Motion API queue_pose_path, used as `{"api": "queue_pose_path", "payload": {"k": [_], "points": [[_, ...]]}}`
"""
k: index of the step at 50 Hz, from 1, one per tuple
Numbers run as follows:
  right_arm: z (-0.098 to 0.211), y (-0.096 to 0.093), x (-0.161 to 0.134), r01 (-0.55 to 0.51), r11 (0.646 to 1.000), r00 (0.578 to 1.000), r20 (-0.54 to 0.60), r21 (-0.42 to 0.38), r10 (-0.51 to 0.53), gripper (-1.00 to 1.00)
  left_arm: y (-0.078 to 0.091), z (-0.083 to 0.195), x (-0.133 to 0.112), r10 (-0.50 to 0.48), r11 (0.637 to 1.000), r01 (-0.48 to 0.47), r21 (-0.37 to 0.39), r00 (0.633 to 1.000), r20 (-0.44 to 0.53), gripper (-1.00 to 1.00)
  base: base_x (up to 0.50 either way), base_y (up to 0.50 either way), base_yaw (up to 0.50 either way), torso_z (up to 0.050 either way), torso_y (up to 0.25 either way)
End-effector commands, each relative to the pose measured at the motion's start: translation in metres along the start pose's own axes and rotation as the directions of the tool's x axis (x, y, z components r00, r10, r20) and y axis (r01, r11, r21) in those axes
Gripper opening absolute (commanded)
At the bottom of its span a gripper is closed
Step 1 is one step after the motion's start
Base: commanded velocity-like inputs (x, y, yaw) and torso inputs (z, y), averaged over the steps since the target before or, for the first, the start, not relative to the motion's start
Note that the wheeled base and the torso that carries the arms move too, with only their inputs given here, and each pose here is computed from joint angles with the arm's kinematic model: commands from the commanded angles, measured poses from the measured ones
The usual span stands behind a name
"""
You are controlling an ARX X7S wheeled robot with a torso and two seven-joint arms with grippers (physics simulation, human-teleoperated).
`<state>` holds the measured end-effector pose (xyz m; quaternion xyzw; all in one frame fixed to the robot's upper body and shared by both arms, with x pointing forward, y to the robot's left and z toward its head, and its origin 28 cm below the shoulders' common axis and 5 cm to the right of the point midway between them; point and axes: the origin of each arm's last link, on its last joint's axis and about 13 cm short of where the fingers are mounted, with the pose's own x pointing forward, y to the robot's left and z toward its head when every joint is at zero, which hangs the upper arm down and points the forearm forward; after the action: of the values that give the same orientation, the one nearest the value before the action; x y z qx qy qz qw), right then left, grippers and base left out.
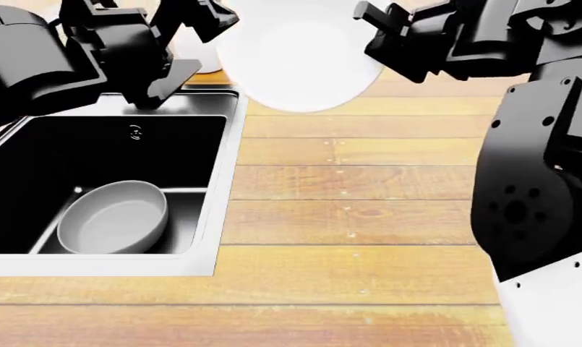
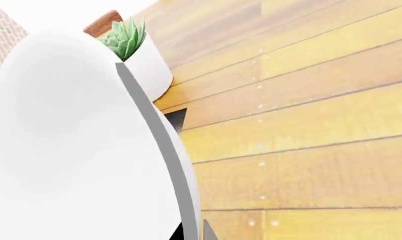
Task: Stack the bowls in the sink.
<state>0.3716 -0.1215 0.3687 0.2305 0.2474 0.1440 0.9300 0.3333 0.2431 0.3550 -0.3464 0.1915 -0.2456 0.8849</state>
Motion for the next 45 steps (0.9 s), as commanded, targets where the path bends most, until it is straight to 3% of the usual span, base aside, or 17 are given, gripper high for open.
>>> {"api": "queue_pose_path", "payload": {"k": [1,25,26,39,40,45], "points": [[-0.003,0.008,-0.010,-0.071,0.997,0.998,-0.004,-0.021,0.071,-1.00,0.010,0.000,0.012,0.008,1.000,-0.008,0.005,1.000,-0.005,1.00,0.00,0.00,0.00,0.000,0.000],[-0.011,0.022,-0.029,-0.140,0.989,0.990,-0.017,-0.053,0.139,-1.00,0.022,-0.005,0.026,0.023,1.000,-0.023,-0.003,0.999,-0.031,1.00,0.00,0.00,0.00,0.000,0.000],[-0.011,0.022,-0.029,-0.140,0.989,0.990,-0.018,-0.054,0.139,-1.00,0.022,-0.005,0.026,0.038,0.999,-0.038,-0.003,0.999,-0.025,-1.00,0.00,0.00,0.00,0.000,0.000],[-0.011,0.023,-0.030,-0.147,0.987,0.989,-0.024,-0.058,0.145,-1.00,0.020,-0.003,0.022,0.055,0.998,-0.055,0.009,0.998,-0.011,-1.00,0.00,0.00,0.00,0.000,0.000],[-0.012,0.023,-0.029,-0.149,0.987,0.989,-0.025,-0.061,0.147,1.00,0.020,-0.003,0.022,0.056,0.998,-0.055,0.010,0.998,-0.010,-1.00,0.00,0.00,0.00,0.000,0.000],[-0.013,0.023,-0.029,-0.154,0.986,0.988,-0.032,-0.064,0.152,1.00,0.020,-0.003,0.022,0.061,0.998,-0.061,0.008,0.998,-0.005,-1.00,0.00,0.00,0.00,0.000,0.000]]}}
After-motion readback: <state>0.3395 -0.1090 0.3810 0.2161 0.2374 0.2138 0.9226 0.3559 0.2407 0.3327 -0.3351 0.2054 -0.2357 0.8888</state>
